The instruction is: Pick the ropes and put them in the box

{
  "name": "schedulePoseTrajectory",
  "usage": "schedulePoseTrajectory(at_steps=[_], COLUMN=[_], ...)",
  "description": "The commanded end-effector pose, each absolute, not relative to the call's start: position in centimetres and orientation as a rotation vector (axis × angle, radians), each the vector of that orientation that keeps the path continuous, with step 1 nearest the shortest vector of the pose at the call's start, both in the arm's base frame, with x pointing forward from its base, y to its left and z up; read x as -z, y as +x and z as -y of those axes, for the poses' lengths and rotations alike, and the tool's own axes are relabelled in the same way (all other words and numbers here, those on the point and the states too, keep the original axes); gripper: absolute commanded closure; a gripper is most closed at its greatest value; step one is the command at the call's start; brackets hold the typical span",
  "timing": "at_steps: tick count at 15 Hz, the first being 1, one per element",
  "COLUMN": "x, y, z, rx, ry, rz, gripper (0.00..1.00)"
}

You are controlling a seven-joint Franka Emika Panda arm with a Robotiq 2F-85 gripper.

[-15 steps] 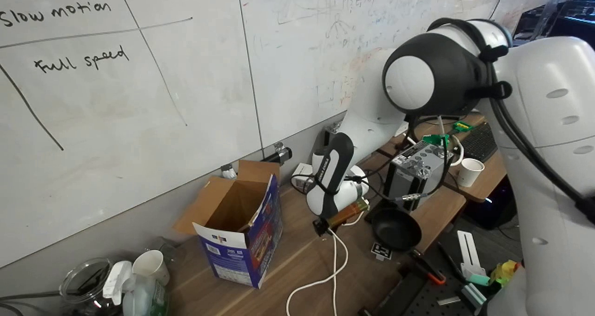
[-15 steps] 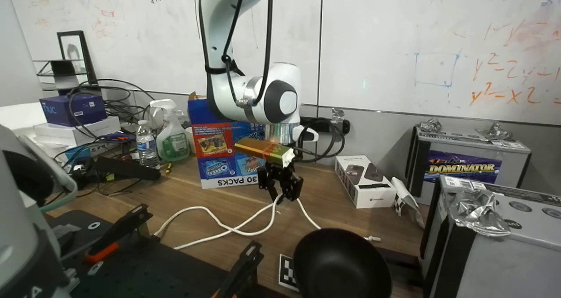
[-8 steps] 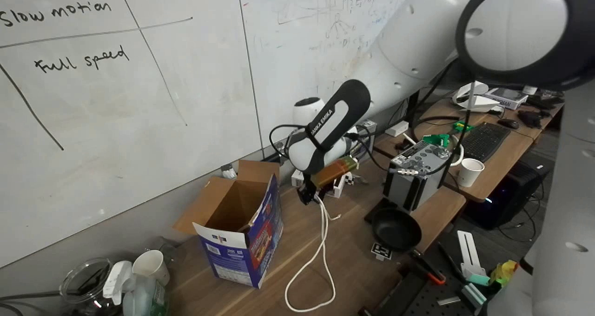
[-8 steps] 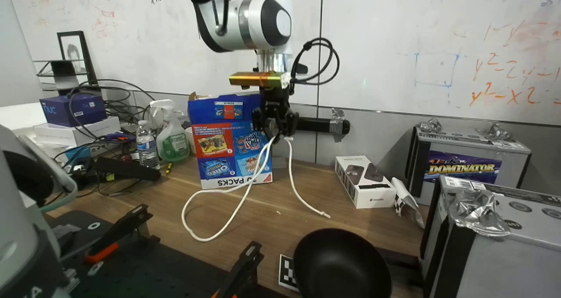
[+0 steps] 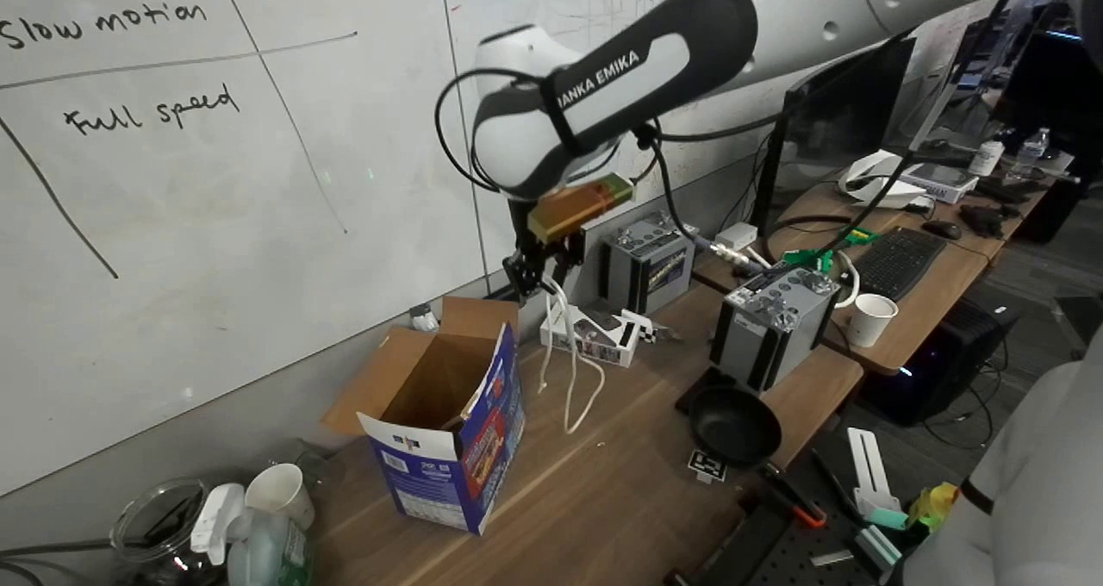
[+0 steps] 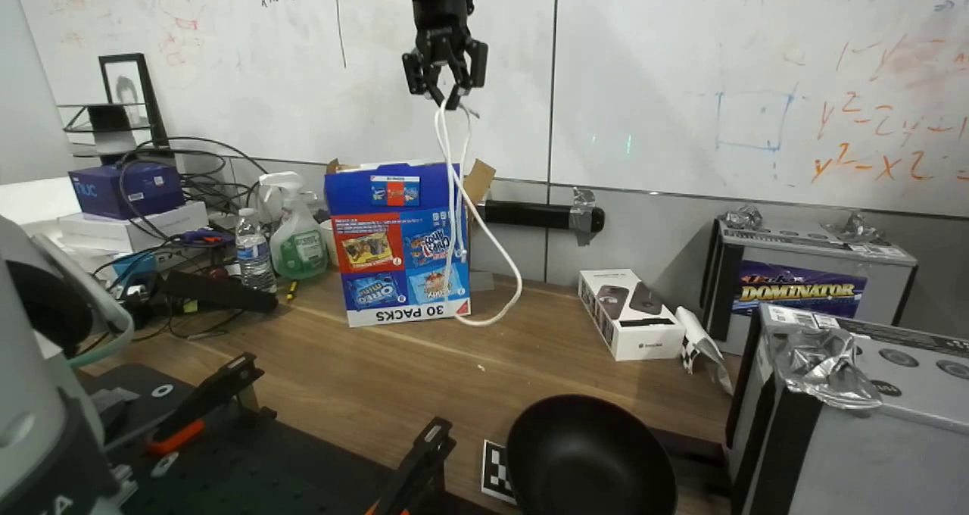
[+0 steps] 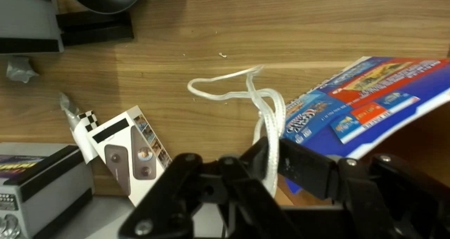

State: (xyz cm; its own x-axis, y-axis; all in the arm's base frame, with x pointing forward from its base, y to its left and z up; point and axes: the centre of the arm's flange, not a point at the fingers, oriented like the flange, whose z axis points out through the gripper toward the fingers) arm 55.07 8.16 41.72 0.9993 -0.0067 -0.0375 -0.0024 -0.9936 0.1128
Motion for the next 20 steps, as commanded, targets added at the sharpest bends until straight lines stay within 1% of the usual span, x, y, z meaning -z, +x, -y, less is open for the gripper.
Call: schedulePoseTrajectory(at_steps=[1, 6, 12, 17, 20], x=[-49.9, -56.6, -60.4, -58.8, -56.7], y=[58.2, 60.6, 64.0, 66.2, 66.9], z=[-12.4, -18.0, -23.6, -25.2, -24.0], rx=[-0.016, -0.139, -0.246, -0.247, -0.208], ry=[2.981, 2.944, 2.912, 2.920, 2.935], rz=[-0.009, -0.033, -0.036, -0.053, -0.042], gripper=[0.94, 0.94, 0.94, 0.94, 0.95])
